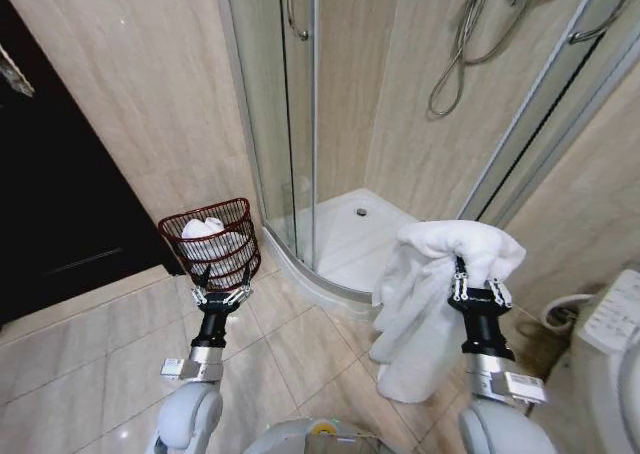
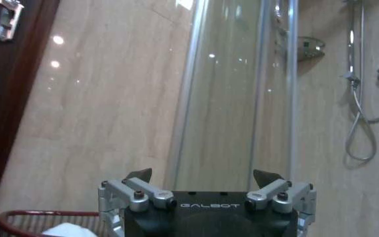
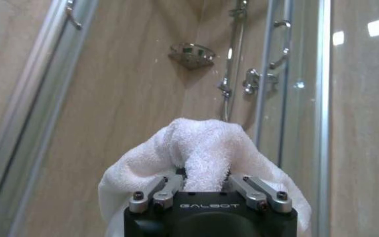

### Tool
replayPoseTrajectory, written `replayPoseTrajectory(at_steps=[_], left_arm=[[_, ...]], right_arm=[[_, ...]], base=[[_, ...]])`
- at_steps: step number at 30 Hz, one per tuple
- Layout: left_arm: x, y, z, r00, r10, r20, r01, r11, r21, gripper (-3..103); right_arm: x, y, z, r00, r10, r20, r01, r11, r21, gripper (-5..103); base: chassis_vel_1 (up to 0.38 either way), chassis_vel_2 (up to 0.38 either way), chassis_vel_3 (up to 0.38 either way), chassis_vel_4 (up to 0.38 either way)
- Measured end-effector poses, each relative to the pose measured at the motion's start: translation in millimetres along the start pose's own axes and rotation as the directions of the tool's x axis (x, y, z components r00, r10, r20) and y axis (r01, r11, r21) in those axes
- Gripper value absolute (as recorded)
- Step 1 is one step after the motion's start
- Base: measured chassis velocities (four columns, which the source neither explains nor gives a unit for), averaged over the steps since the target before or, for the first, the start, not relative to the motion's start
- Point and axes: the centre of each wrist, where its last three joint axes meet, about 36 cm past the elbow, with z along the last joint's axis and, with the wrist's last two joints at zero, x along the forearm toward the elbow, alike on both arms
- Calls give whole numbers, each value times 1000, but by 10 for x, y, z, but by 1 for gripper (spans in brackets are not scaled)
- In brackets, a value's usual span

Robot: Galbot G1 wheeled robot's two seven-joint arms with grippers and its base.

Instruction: Discard the used towel into the hamper.

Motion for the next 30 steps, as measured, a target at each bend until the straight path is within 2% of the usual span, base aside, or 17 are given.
replayPoseTrajectory(at_steps=[16, 30], left_arm=[[-2, -23, 25, 1000, 4, -1, -4, 1000, -4, 100], [24, 2, 109, 1000, -4, 18, 4, 1000, -5, 100]], right_arm=[[26, 30, -13, 1000, -12, 3, 12, 1000, 7, 21], [-18, 81, 49, 1000, -13, 7, 13, 1000, 2, 21]], base=[[189, 208, -96, -87], [277, 286, -63, -60]])
